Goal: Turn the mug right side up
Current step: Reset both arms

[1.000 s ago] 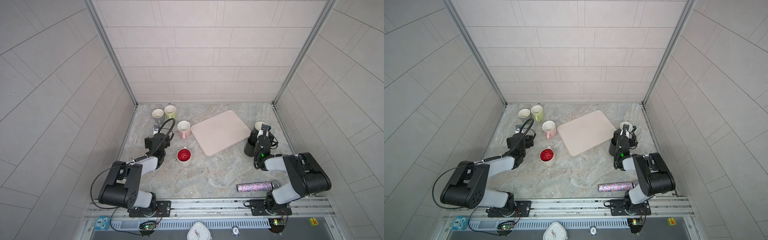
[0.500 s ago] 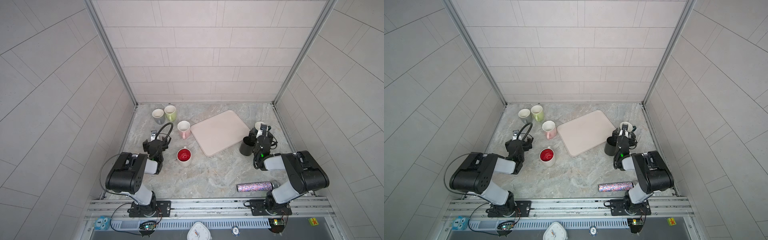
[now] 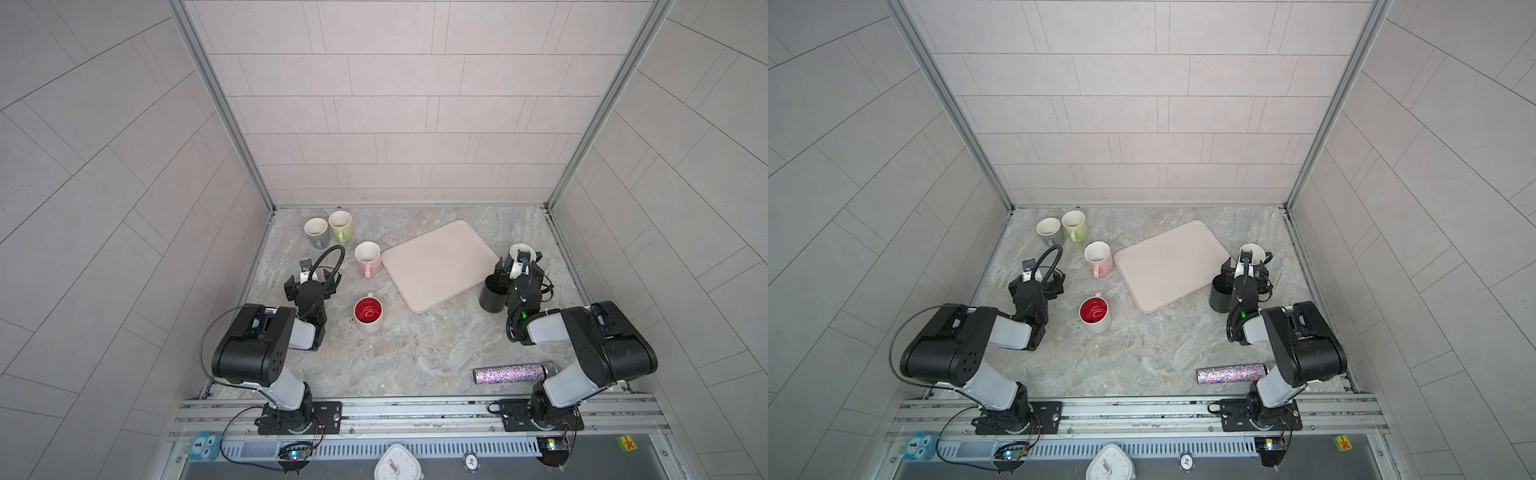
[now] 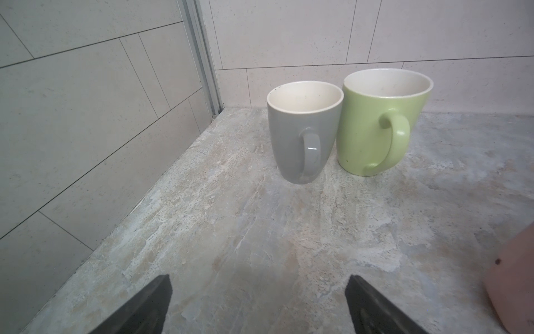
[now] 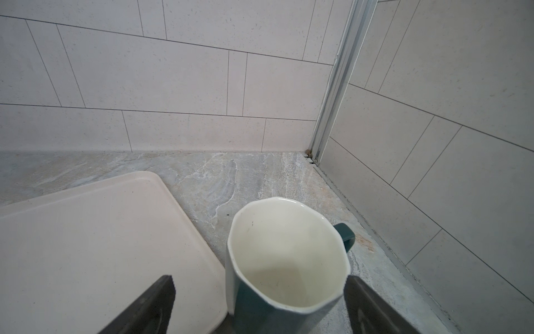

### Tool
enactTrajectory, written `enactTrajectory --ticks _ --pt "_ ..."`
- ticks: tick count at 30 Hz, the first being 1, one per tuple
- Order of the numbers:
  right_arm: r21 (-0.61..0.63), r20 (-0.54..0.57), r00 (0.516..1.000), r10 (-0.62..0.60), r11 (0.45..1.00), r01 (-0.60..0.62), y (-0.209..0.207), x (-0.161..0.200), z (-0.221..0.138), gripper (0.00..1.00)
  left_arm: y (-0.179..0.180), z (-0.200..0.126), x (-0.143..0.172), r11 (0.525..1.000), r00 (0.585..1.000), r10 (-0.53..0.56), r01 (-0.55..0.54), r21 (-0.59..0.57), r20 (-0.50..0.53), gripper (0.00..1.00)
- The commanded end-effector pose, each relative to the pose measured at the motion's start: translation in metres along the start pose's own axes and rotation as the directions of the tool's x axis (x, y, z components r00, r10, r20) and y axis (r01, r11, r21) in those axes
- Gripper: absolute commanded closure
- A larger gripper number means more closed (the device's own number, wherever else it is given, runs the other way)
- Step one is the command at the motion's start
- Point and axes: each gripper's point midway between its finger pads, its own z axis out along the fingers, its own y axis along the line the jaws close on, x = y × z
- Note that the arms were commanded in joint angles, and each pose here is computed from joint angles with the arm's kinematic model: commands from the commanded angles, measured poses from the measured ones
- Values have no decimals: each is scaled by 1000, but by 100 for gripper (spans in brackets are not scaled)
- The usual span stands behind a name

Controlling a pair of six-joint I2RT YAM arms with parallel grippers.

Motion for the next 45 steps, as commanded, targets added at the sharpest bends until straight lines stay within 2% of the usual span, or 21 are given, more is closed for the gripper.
enactTrajectory --ticks 1,9,18,25,28,30,34,37,38,40,43,45 --pt "-30 -60 991 -118 993 116 7 32 -14 6 3 -1 -6 1000 999 -16 16 -12 31 0" --pt "-24 -3 992 -129 991 129 9 29 -25 1 4 1 -6 1000 1000 -11 12 -24 20 0" --pt "-22 -11 991 -130 991 129 9 30 -24 1 7 14 -6 997 999 -3 0 -75 -41 0" --pt "-58 -132 986 -106 993 99 8 38 1 1 6 16 -6 997 999 -1 -3 -74 -53 0" --pt "-87 -177 983 -44 996 29 1 41 10 1 7 15 -7 997 999 -3 -1 -74 -49 0" --pt "-83 -166 985 -37 996 24 -1 40 8 1 7 15 -7 997 999 -4 0 -76 -49 0" --pt "-64 -39 999 1 998 -3 -10 33 -13 1 6 15 -7 997 999 -2 -1 -74 -49 0" --pt "-143 -25 994 -104 985 100 17 33 -21 1 7 15 -7 997 999 -2 -2 -76 -50 0" --pt "-125 -12 990 -139 983 137 19 32 -23 1 7 15 -7 997 999 -3 -1 -76 -49 0" --pt "-117 -1 990 -140 983 139 19 31 -24 1 7 15 -7 997 999 -4 0 -75 -48 0" --pt "-103 -63 988 -139 986 132 18 34 -13 1 7 15 -7 997 999 -2 -1 -76 -49 0" --pt "-98 -64 989 -133 987 126 16 34 -12 1 7 16 -7 997 999 -3 -1 -75 -50 0"
